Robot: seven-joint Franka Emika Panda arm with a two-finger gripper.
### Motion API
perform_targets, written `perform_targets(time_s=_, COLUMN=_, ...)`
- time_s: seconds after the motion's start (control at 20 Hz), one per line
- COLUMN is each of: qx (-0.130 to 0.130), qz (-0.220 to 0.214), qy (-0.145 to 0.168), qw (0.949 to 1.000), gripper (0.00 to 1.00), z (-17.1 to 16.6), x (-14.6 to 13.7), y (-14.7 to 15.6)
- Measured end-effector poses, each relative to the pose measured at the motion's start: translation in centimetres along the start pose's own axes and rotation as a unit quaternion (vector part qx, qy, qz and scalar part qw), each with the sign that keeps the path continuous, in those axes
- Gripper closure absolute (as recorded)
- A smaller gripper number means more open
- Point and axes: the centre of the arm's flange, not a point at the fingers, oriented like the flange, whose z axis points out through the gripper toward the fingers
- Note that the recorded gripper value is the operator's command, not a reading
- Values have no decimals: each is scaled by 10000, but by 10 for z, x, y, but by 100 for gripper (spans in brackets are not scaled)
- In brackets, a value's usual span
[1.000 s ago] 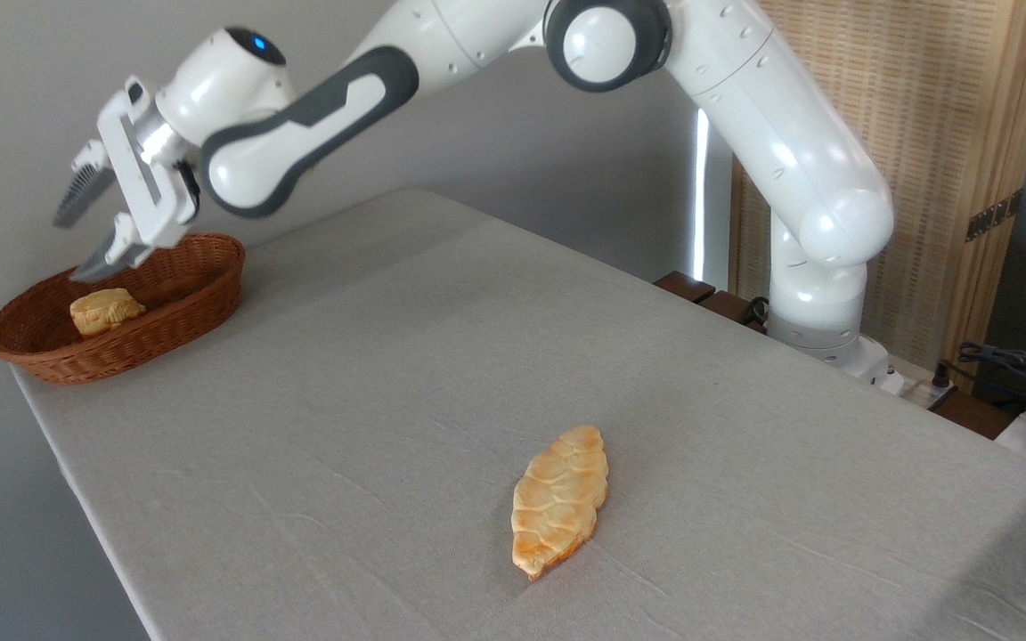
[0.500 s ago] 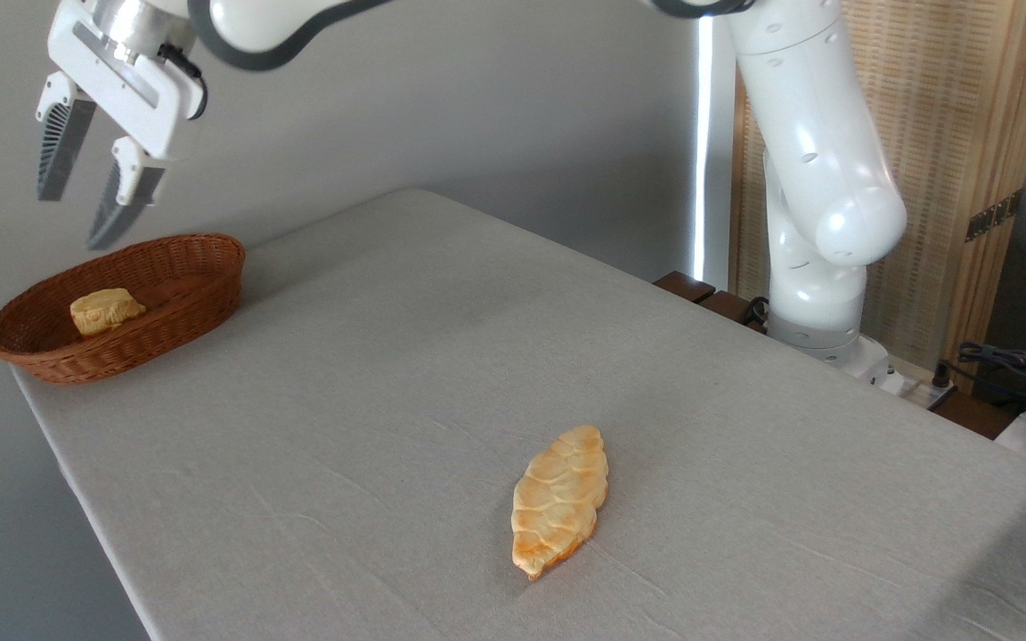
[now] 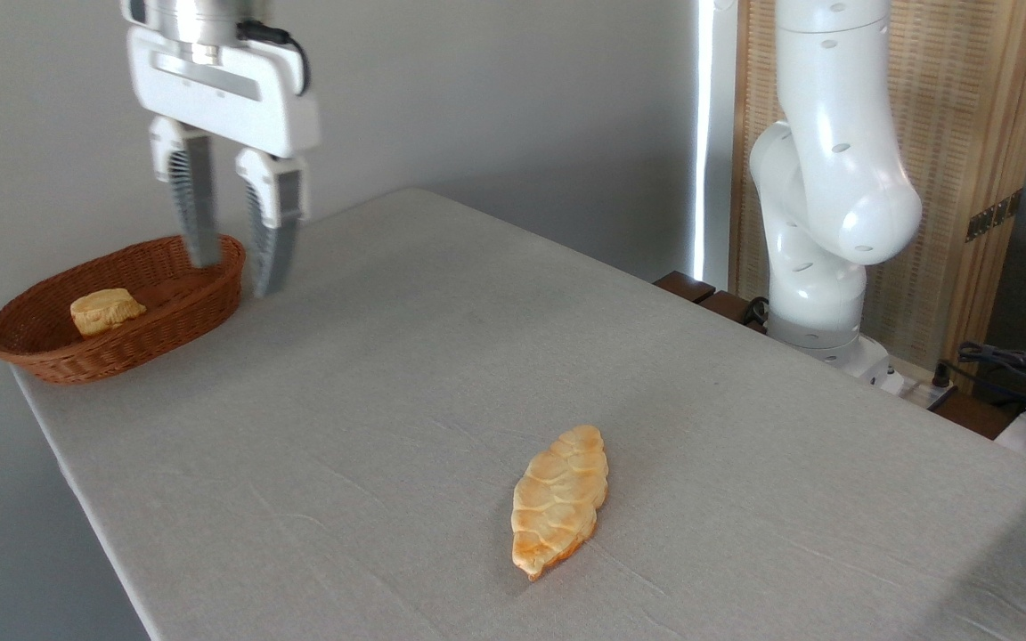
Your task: Put bread into the basket
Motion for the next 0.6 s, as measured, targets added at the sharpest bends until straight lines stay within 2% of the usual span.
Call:
perform_targets(time_s=0.15, qx=-164, qz=647, qy=-508, qw=9965, gripper=0, z=4, x=-32, y=-25)
perform_targets(time_s=0.3, qx=-299, qz=1112, qy=-751, qw=9905, gripper=0, z=4, x=-56, y=-54)
perform_targets(time_s=0.5, qx=-430, qz=916, qy=-1016, qw=9897, gripper=0, z=25, x=-83, y=-87)
perform_targets(time_s=0.6, qx=-488, qz=851, qy=-1075, qw=9894, gripper=0, z=32, x=-89, y=-93)
